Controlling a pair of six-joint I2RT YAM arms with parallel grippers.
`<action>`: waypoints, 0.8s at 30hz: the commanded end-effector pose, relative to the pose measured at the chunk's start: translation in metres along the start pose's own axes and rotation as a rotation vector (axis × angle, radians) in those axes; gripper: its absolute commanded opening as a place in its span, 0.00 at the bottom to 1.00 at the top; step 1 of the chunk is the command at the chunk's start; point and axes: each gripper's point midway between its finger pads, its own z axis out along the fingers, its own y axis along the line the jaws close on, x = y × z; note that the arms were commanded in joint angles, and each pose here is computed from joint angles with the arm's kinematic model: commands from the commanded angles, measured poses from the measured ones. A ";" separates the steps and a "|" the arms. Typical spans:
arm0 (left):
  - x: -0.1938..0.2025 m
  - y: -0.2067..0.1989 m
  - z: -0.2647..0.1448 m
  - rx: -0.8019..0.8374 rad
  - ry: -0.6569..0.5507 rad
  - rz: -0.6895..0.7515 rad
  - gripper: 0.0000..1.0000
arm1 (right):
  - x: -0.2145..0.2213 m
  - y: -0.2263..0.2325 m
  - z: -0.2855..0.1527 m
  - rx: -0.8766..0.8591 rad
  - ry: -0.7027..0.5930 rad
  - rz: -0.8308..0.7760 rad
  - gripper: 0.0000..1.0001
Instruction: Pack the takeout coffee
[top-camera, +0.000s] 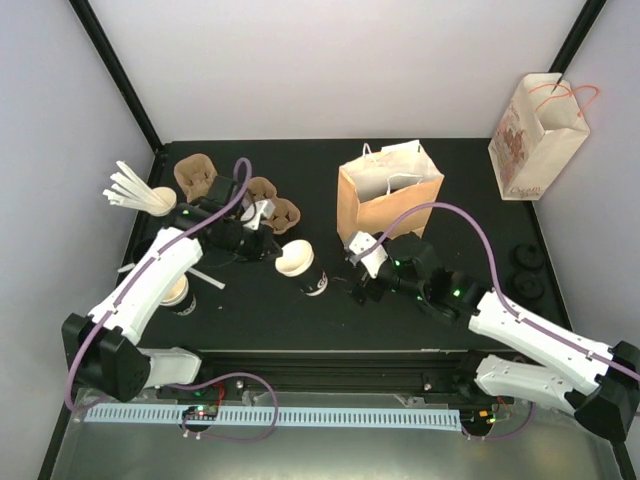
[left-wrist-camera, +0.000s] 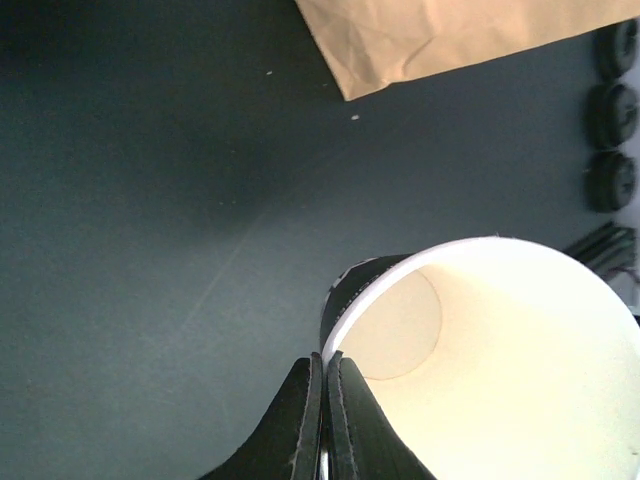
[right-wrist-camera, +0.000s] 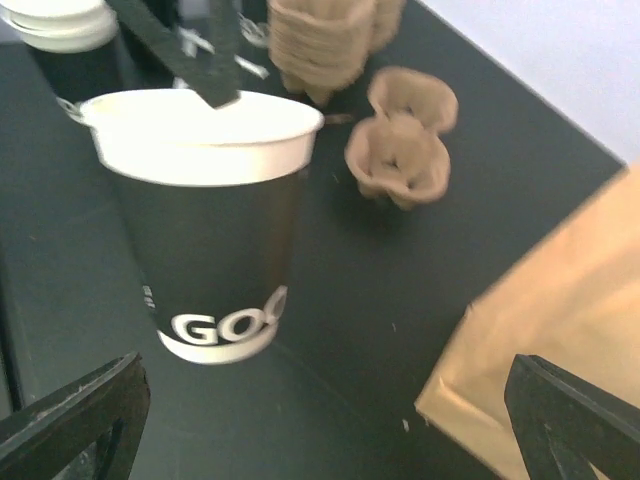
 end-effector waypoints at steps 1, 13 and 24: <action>-0.017 0.014 0.020 -0.188 -0.042 0.116 0.02 | 0.031 -0.036 -0.013 0.149 0.192 0.238 1.00; -0.034 0.010 0.053 -0.392 -0.146 0.380 0.02 | 0.143 -0.139 -0.099 0.627 0.503 0.990 1.00; -0.031 0.025 0.078 -0.447 -0.180 0.431 0.05 | 0.179 -0.168 -0.119 0.782 0.494 1.331 1.00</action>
